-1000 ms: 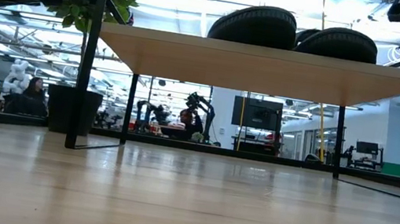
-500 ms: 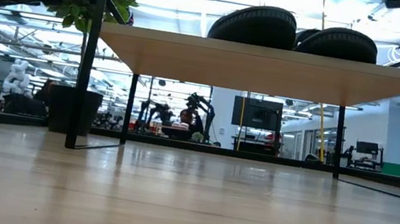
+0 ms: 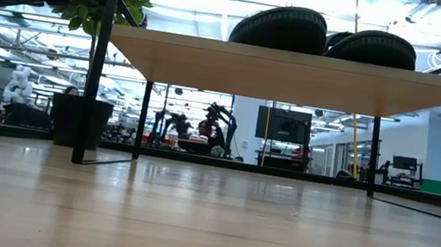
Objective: Pick and place slides into the shelf
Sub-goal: Put the black slide under the shelf
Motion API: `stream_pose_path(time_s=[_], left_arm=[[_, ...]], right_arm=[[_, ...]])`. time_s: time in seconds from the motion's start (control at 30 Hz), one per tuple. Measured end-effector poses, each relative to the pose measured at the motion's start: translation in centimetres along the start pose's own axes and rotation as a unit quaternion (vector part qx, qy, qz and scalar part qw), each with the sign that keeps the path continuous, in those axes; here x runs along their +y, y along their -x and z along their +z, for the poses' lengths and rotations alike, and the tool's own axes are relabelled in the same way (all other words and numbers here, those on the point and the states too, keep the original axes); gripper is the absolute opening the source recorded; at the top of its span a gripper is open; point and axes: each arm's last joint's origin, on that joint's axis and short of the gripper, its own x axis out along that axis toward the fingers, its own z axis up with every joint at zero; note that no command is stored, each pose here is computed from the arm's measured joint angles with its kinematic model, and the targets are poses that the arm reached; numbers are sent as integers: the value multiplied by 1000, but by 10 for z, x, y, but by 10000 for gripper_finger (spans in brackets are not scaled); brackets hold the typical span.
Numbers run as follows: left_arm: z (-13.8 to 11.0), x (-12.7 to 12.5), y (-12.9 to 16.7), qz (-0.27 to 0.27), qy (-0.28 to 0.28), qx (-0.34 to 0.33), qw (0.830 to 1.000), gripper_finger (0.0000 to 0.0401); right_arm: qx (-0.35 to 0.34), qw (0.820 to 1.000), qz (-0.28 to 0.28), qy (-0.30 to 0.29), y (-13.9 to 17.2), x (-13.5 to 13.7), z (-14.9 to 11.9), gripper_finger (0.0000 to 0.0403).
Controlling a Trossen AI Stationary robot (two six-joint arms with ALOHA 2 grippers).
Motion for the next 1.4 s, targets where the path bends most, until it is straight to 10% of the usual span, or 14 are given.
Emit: stream_pose_path(time_s=[0.33, 0.67, 1.13, 1.4], left_arm=[[0, 1, 0, 20, 18, 7, 1000, 3], [-1, 1, 0, 20, 27, 9, 999, 3], [-1, 1, 0, 19, 31, 11, 999, 3], [-1, 1, 0, 19, 42, 11, 999, 3]], right_arm=[[-51, 996, 70, 38, -10, 11, 16, 206], [74, 997, -14, -6, -29, 8, 39, 210], [242, 954, -28, -173, -66, 26, 11, 210], [321, 890, -132, -297, -86, 42, -25, 210]])
